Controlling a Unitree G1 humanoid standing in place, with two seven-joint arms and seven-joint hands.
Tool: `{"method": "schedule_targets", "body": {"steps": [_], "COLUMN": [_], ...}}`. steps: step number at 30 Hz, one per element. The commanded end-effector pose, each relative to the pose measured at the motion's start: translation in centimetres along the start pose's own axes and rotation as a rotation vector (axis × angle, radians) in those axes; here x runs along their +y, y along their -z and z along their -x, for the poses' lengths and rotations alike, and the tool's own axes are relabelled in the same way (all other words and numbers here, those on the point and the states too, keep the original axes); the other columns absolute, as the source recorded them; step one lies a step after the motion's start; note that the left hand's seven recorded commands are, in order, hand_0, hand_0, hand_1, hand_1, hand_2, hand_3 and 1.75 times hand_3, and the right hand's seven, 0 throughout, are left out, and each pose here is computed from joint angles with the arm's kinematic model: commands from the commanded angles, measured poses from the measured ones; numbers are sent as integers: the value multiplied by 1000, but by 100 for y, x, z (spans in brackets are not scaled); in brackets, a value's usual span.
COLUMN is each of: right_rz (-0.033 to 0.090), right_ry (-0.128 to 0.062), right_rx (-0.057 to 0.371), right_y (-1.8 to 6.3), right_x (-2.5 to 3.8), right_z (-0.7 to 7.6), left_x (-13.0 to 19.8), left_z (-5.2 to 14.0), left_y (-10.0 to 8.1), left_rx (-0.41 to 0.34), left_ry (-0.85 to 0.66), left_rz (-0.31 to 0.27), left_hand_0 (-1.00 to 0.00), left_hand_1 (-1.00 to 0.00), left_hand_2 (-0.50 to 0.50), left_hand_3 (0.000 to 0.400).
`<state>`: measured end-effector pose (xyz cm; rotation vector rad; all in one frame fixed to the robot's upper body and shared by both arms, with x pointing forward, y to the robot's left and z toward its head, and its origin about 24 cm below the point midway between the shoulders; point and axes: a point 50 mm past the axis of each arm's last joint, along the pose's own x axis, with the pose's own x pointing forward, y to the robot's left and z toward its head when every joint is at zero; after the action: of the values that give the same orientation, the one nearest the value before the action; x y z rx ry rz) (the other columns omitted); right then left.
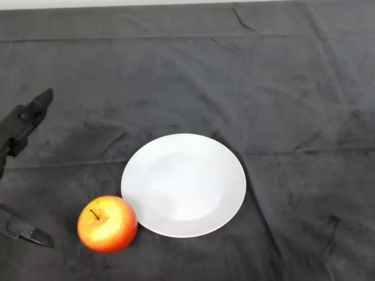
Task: Move the apple to the plate
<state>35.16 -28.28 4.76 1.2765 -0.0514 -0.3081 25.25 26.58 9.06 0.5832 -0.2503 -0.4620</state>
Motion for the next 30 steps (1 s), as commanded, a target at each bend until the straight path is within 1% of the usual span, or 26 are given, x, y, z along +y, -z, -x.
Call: {"method": "schedule_targets", "body": {"steps": [1, 16, 23, 30], "right_rz": [-7, -6, -5, -5], "right_ry": [-44, -44, -44, -44], "right_rx": [-49, -49, -49, -49], "right_y": [-132, -132, -131, -131], "right_x": [132, 132, 132, 132], "right_z": [-37, -36, -36, -36], "left_x": [-17, -228, -372, -400], "left_z": [7, -160, -264, -306], "left_y": [-75, -46, -65, -60], "left_rx": [-3, 12, 3, -9], "left_ry": [60, 113, 147, 170], "left_rz": [-54, -89, -95, -98], "left_hand_0": [0, 0, 0, 0], "left_hand_1": [0, 0, 0, 0], "left_hand_2": [0, 0, 0, 0], "left_hand_3": [0, 0, 0, 0]}}
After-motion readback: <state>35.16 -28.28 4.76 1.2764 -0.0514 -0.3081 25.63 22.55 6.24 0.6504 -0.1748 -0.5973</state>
